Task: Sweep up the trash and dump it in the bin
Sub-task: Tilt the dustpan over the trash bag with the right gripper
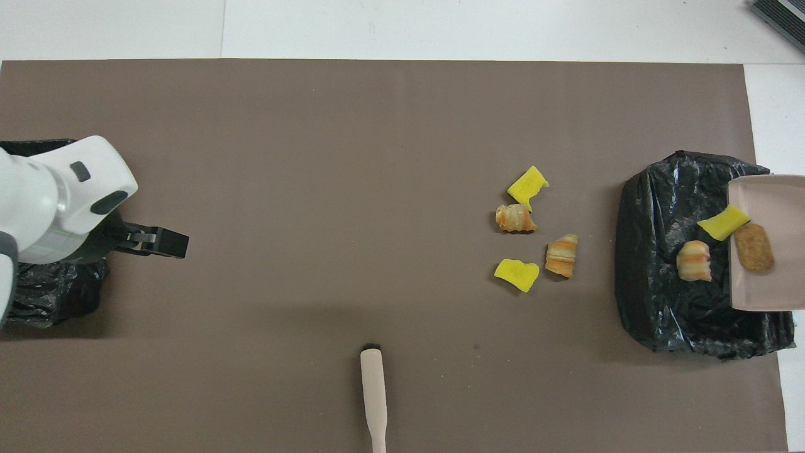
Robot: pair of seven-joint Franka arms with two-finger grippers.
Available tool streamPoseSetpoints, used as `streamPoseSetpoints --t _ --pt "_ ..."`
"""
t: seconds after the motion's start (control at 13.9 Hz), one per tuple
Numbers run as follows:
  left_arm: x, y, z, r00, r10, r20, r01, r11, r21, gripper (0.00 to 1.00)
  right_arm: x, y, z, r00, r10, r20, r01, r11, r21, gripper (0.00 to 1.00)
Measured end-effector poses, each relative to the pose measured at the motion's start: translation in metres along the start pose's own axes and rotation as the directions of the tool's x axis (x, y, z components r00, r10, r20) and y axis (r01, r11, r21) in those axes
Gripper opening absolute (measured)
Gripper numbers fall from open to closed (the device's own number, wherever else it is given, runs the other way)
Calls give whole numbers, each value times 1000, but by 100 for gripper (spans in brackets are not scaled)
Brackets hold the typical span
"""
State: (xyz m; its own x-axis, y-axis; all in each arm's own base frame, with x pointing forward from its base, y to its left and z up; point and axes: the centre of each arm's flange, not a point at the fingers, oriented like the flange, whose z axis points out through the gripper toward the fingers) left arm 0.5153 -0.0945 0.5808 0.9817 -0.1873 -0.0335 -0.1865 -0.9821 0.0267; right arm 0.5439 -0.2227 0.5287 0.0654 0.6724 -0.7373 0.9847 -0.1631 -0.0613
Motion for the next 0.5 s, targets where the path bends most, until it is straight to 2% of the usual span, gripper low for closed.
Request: streamPoseSetpoints --t 0.5 --pt "-16 -62 -55 1000 -25 11 25 1000 -5 100 -20 -5 -11 999 9 52 -9 1000 -11 32"
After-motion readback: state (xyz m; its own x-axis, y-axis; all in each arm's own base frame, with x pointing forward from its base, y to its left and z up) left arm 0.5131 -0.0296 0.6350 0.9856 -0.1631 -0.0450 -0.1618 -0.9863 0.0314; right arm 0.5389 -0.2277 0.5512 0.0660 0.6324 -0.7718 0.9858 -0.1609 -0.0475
